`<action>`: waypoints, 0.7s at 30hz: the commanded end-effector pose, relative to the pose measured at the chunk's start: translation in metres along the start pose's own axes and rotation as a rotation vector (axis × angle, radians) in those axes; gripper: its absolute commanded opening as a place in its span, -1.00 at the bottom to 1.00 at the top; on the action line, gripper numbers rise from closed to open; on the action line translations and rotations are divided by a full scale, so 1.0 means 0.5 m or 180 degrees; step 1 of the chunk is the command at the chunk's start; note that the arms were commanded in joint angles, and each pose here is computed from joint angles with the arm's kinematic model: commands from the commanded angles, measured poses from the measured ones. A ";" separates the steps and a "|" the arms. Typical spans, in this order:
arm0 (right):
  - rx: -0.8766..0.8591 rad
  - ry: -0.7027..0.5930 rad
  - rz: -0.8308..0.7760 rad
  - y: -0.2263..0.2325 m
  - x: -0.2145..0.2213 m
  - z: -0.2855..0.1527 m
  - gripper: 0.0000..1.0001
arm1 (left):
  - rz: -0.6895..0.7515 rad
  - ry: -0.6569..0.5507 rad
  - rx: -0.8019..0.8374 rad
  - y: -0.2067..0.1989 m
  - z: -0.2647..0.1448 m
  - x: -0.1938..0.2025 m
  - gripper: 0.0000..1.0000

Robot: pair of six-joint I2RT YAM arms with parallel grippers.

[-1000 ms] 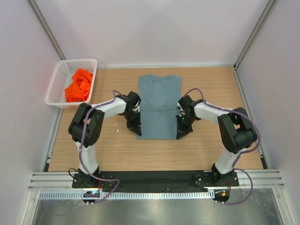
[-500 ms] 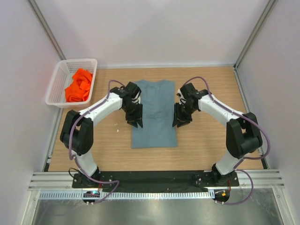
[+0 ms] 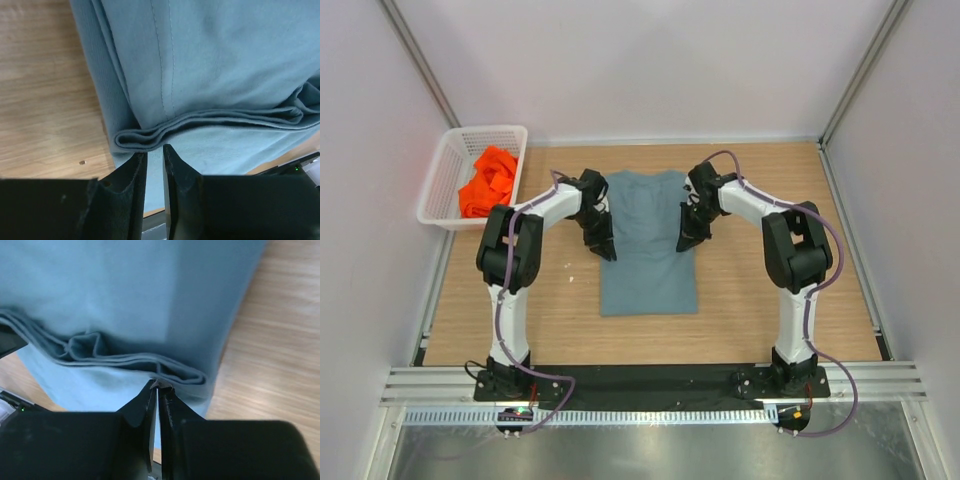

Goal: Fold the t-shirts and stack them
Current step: Fold the tshirt

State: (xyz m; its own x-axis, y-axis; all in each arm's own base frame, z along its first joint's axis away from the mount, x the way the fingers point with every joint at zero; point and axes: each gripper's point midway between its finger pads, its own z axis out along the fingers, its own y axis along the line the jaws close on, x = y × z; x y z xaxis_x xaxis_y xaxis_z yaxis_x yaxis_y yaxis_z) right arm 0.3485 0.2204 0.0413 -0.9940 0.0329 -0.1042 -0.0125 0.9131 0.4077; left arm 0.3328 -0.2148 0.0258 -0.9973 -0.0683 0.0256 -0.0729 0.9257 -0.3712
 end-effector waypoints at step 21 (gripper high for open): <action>0.0362 -0.0321 -0.0231 -0.084 -0.026 -0.141 -0.14 | 0.0304 -0.0541 0.0077 -0.008 -0.170 -0.013 -0.03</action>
State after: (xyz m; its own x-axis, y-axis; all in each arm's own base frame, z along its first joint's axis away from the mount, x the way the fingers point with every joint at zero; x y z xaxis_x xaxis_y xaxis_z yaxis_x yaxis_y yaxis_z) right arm 0.3669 0.1621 0.0429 -0.9906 0.0186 -0.1353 -0.0222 0.9556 0.2940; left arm 0.3513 -0.1974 0.0613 -0.9947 -0.0676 -0.0775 -0.0321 0.9202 -0.3901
